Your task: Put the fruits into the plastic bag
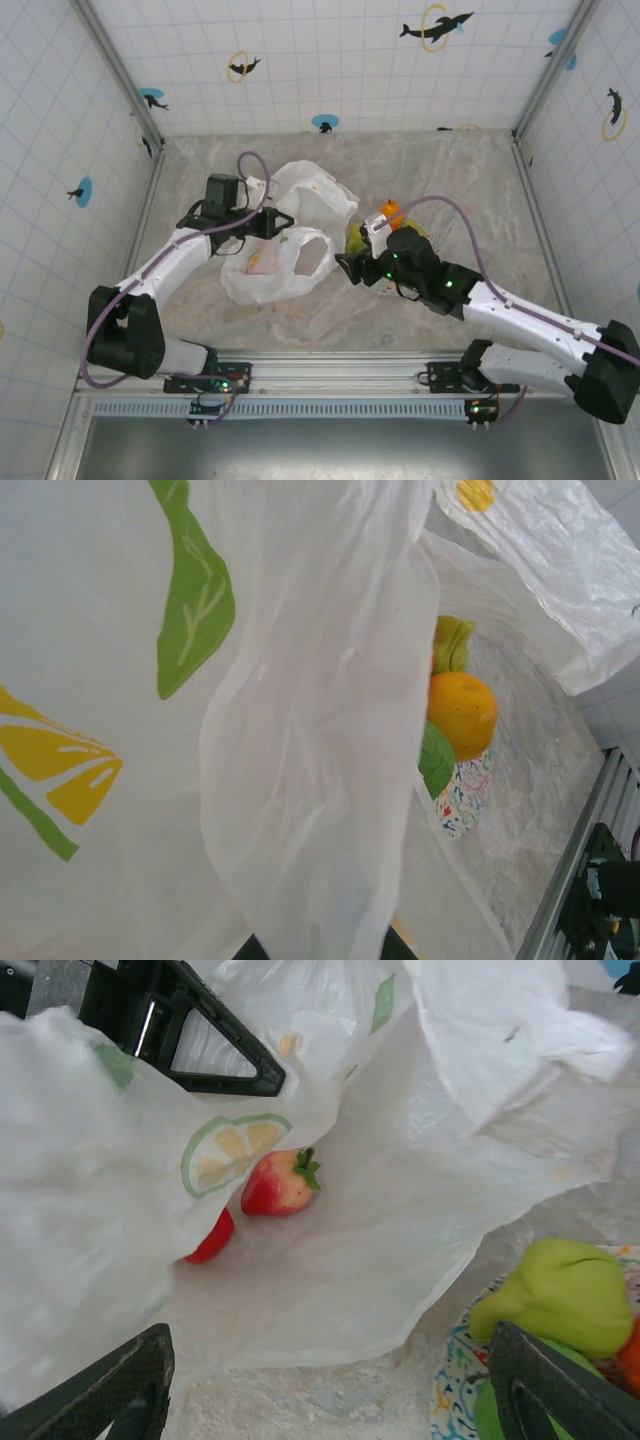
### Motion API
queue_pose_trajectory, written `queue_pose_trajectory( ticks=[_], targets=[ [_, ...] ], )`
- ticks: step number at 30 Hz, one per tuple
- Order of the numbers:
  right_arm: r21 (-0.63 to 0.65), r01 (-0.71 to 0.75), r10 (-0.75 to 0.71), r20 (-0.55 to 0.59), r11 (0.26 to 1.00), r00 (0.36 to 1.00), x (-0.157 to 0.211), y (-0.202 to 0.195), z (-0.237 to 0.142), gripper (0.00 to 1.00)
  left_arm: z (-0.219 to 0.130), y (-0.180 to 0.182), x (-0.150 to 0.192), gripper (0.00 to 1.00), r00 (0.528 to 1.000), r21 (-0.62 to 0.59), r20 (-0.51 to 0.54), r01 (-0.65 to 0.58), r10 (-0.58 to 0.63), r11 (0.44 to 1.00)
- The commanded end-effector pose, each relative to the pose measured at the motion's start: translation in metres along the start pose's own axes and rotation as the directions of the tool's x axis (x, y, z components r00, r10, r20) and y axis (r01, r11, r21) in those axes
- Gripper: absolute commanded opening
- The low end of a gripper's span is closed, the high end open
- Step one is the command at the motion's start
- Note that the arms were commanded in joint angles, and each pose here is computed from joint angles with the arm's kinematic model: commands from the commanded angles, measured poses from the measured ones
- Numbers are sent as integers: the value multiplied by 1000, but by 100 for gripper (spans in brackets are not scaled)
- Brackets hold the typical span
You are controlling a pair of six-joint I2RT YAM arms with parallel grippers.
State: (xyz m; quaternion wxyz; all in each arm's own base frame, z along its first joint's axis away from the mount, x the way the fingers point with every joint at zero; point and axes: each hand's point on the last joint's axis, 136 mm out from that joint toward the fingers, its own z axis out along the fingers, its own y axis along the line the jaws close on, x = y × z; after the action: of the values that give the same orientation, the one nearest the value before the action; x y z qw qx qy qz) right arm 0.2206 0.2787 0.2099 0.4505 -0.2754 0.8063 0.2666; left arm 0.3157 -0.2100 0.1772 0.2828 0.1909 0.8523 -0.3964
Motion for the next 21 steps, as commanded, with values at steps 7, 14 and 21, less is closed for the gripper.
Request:
queue_pose_trajectory(
  ticks=[7,14,21],
  targets=[
    [183,87,-57,-160,979,985,42,-51,-3,83,-12,8,-2,0,999,-24,29,-18,18,1000],
    [228,118,-35,-340,966,940,61,-80,20,83,-13,10,0,0,999,-26,29,-13,13,1000],
    [229,156,-36,-453,961,891,72,-87,44,83,-13,10,-1,0,999,-24,32,-9,10,1000]
  ],
)
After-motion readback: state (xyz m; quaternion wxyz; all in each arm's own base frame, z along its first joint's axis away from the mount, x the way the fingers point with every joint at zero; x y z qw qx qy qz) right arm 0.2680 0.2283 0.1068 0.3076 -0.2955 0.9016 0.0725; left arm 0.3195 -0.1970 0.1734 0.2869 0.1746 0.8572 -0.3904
